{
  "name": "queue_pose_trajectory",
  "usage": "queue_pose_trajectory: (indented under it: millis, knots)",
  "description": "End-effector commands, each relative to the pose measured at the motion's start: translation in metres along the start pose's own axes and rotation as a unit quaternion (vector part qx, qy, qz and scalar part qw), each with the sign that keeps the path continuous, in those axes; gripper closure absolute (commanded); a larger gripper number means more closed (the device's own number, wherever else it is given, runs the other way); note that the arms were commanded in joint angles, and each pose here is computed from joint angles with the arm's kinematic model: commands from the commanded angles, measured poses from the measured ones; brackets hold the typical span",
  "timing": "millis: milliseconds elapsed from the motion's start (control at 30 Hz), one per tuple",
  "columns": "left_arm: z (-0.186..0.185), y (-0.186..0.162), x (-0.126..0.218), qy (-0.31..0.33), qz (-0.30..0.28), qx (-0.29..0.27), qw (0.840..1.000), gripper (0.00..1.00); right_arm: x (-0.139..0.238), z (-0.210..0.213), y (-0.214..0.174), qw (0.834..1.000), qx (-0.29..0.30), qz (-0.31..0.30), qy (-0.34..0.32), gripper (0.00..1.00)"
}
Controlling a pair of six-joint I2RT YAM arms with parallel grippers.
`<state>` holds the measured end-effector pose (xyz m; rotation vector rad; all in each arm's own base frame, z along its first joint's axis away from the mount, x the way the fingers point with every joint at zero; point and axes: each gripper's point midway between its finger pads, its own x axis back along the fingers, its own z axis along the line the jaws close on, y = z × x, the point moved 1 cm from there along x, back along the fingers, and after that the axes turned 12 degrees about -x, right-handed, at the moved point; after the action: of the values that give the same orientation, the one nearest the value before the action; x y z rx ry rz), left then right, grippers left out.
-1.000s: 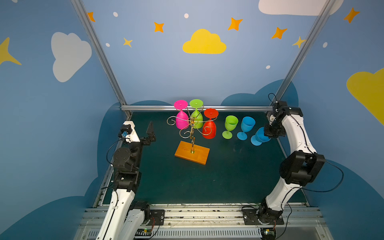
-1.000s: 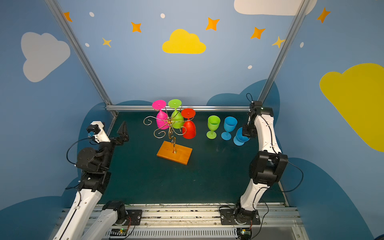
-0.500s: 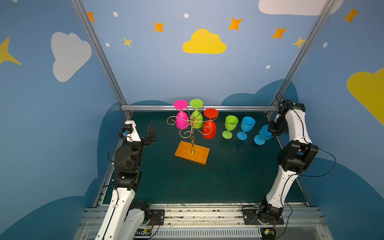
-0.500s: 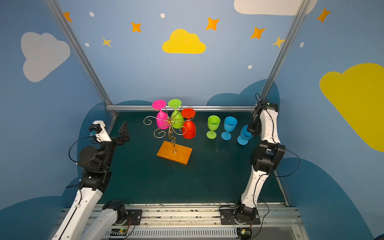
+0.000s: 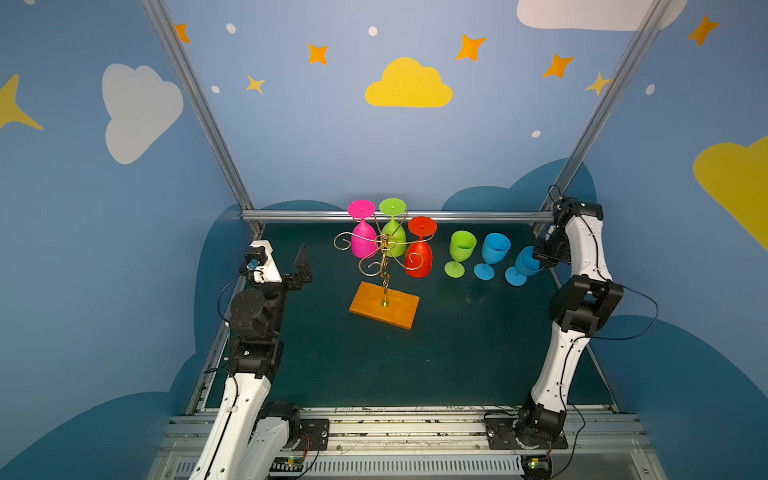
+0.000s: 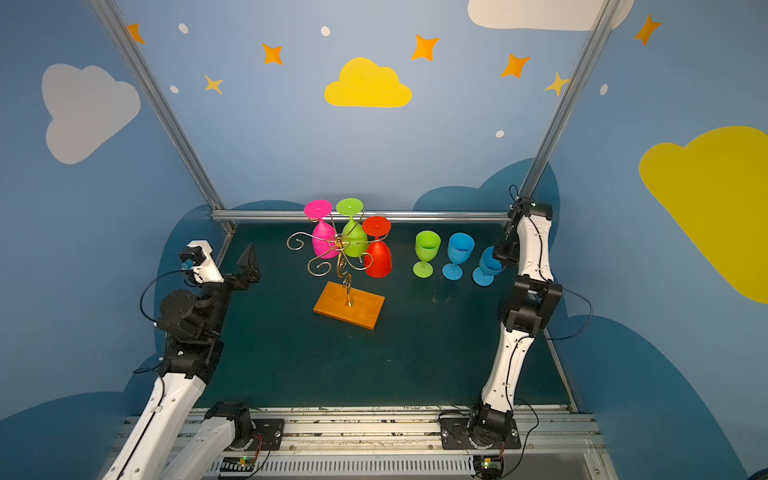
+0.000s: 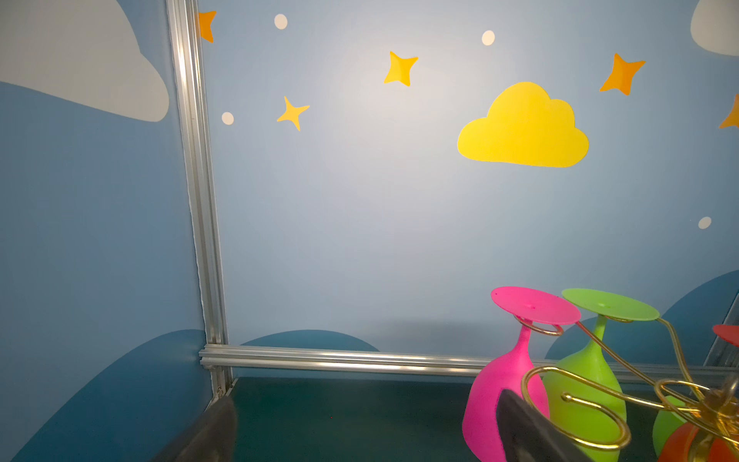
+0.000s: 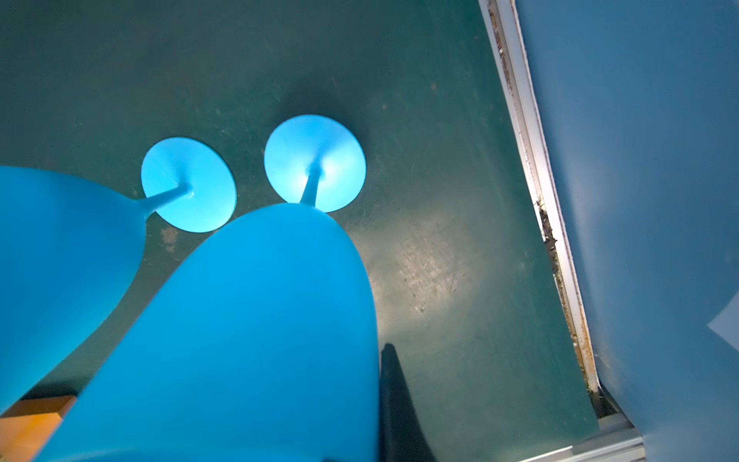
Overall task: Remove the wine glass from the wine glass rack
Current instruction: 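Open the right gripper and lift it off the blue glass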
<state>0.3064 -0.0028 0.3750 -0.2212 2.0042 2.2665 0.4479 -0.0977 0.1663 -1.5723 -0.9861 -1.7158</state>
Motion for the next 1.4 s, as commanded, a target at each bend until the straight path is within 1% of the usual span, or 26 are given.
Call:
queue_pose_trajectory:
  millis: [0, 133, 267, 367, 500, 733, 967, 1067, 1167, 1233, 1367]
  knots:
    - [0.003, 0.014, 0.002, 0.001, -0.017, 0.004, 1.0, 0.01, -0.01, 0.002, -0.004, 1.0, -0.004, 0.023, 0.003, 1.0]
    - [0.003, 0.015, 0.002, 0.001, -0.018, 0.004, 1.0, 0.01, -0.011, 0.004, -0.006, 0.999, -0.009, 0.031, 0.013, 0.89]
    - [0.003, 0.013, 0.001, 0.001, -0.016, 0.004, 1.0, 0.01, -0.005, 0.004, -0.005, 0.999, -0.015, 0.025, 0.026, 0.81]
    - [0.003, 0.013, 0.001, 0.001, -0.016, 0.004, 1.0, 0.01, 0.002, 0.004, -0.004, 0.999, -0.017, 0.019, 0.033, 0.78]
    - [0.003, 0.014, 0.002, 0.003, -0.017, 0.002, 1.0, 0.01, 0.013, 0.003, -0.003, 0.998, -0.031, 0.013, 0.059, 0.76]
    - [0.004, 0.012, 0.001, 0.007, -0.014, 0.003, 1.0, 0.01, 0.045, 0.001, -0.001, 0.993, -0.044, -0.033, 0.104, 0.63]
    - [0.006, 0.011, 0.001, 0.013, -0.011, 0.002, 1.0, 0.01, 0.064, -0.008, -0.004, 0.991, -0.057, -0.053, 0.113, 0.6]
    - [0.01, 0.008, 0.0, 0.026, -0.003, 0.002, 1.0, 0.01, 0.078, -0.009, -0.013, 0.989, -0.054, -0.068, 0.119, 0.59]
    - [0.014, 0.006, 0.0, 0.039, 0.005, 0.003, 0.999, 0.01, 0.099, -0.01, -0.025, 0.985, -0.052, -0.101, 0.132, 0.57]
    - [0.017, 0.003, -0.001, 0.048, 0.012, 0.006, 0.999, 0.01, 0.117, -0.009, -0.039, 0.979, -0.05, -0.124, 0.154, 0.56]
    - [0.022, -0.001, -0.002, 0.059, 0.024, 0.014, 0.998, 0.01, 0.153, 0.0, -0.079, 0.961, -0.035, -0.174, 0.213, 0.53]
